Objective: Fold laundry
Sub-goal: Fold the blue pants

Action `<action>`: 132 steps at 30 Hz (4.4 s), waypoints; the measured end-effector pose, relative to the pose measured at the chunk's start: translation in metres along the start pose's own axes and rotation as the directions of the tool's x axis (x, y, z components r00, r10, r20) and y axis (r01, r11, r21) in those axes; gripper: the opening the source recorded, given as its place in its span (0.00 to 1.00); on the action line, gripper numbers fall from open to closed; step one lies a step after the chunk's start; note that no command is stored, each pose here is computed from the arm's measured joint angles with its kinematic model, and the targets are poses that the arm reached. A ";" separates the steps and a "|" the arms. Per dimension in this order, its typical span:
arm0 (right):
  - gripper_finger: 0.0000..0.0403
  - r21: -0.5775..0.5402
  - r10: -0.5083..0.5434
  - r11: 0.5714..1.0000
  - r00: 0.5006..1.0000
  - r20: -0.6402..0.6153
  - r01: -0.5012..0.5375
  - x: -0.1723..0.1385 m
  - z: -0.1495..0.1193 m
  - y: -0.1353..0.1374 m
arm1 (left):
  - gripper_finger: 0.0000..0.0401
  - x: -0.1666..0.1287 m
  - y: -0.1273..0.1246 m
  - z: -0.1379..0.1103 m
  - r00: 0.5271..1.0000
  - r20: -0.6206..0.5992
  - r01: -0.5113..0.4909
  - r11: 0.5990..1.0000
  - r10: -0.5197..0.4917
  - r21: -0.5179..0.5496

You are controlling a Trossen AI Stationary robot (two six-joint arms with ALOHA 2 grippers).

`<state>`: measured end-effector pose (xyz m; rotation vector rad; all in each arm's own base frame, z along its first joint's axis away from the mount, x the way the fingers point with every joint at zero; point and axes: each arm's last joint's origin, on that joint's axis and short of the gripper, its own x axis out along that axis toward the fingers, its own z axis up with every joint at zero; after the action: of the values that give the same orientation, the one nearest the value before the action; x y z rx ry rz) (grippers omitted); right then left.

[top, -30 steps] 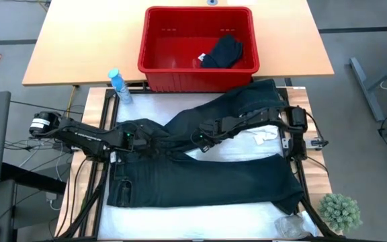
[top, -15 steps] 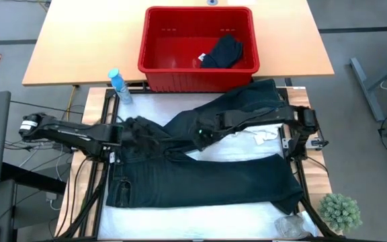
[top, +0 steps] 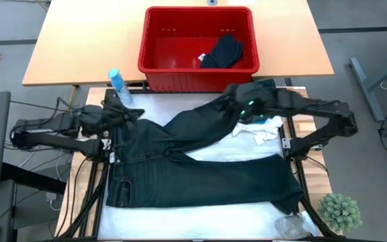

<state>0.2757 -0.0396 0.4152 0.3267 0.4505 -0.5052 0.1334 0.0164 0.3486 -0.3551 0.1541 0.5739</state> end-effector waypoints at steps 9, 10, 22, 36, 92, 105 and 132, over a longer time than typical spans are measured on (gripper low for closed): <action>0.35 0.070 0.042 0.996 0.997 0.065 -0.047 0.044 0.029 -0.054 | 0.00 0.001 0.033 -0.029 0.980 -0.150 -0.138 0.990 0.133 -0.021; 0.35 0.077 0.056 0.995 0.997 0.047 -0.059 0.056 0.028 -0.060 | 0.00 0.003 0.034 -0.032 0.977 -0.162 -0.140 0.990 0.135 -0.019; 0.31 0.191 0.232 0.959 0.967 -0.106 -0.209 0.216 -0.021 -0.085 | 0.00 0.019 0.043 -0.074 0.944 -0.313 -0.116 0.993 0.105 -0.016; 0.21 0.167 0.355 0.934 0.880 -0.316 -0.317 0.292 -0.097 -0.072 | 0.00 0.032 0.055 -0.124 0.898 -0.435 -0.196 0.949 0.072 -0.246; 0.04 -0.136 -0.063 0.991 0.827 -0.559 -0.017 0.285 -0.105 -0.033 | 0.00 0.039 0.013 -0.191 0.825 -0.545 -0.019 0.955 -0.152 -0.295; 0.04 -0.123 -0.342 0.927 0.660 -0.670 0.355 0.272 -0.105 -0.094 | 0.00 0.054 0.002 -0.226 0.752 -0.656 -0.104 0.972 -0.062 -0.212; 0.03 -0.077 0.218 0.963 0.916 -0.338 -0.258 0.290 -0.063 -0.049 | 0.00 0.052 -0.005 -0.238 0.765 -0.644 -0.216 0.935 -0.017 -0.281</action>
<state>0.4559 -0.1675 0.2109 0.3451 0.7508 -0.1816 0.1684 -0.0497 0.1165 -0.8884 0.7500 0.5680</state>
